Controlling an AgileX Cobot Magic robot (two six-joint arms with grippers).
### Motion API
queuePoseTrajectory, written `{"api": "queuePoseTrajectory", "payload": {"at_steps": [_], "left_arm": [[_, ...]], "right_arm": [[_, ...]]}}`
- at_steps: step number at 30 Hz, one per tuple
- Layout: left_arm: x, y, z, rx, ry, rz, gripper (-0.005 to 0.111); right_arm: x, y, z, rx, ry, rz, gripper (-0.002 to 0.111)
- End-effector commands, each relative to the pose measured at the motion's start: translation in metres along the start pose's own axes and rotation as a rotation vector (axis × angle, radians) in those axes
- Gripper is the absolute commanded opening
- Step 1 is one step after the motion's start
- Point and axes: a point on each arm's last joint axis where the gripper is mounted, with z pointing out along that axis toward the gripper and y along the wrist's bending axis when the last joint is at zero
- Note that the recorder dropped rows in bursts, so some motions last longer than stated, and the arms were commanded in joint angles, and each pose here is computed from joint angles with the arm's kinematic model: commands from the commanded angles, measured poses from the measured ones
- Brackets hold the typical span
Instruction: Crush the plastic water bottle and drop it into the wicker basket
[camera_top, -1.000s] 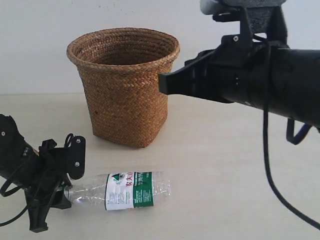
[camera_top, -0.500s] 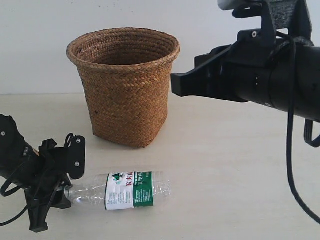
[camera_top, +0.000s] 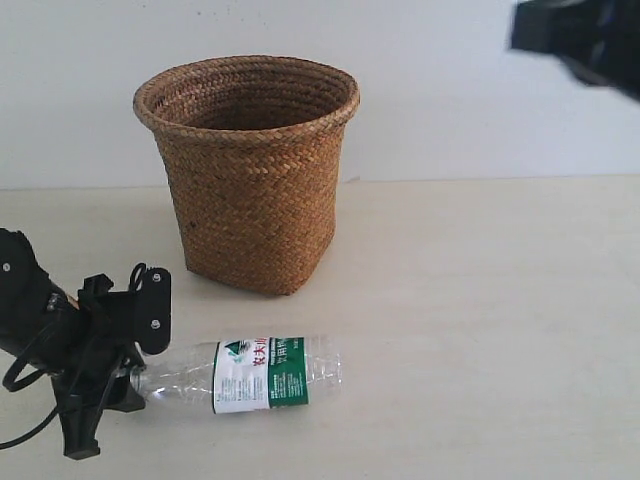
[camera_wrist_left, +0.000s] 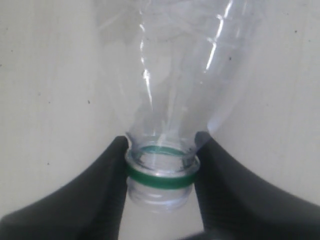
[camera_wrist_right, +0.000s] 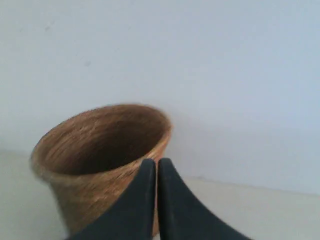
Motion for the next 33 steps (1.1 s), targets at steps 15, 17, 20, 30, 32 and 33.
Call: {"api": "queuePoseTrajectory", "payload": {"at_steps": [15,17,20,30,32,33], "left_arm": [[-0.003,0.000,-0.001,-0.012,-0.010,-0.016,0.004],[-0.003,0.000,-0.001,-0.010,-0.010,-0.016,0.004],[-0.003,0.000,-0.001,-0.010,-0.010,-0.016,0.004],[-0.003,0.000,-0.001,-0.014,-0.011,-0.016,0.004],[-0.003,0.000,-0.001,-0.014,-0.011,-0.016,0.004],[-0.003,0.000,-0.001,-0.014,-0.011,-0.016,0.004]], "right_arm": [[-0.048,-0.063,-0.278,1.267,-1.053,0.282,0.000],[-0.046,-0.063,-0.281,1.306,-1.064,0.297,0.000],[-0.045,-0.063,-0.283,1.304,-1.070,0.301,0.000],[-0.041,-0.063,-0.253,1.015,-0.900,0.471,0.000],[-0.041,-0.058,-0.237,0.853,-0.839,0.498,0.000],[-0.042,-0.054,-0.232,0.788,-0.826,0.476,0.000]]}}
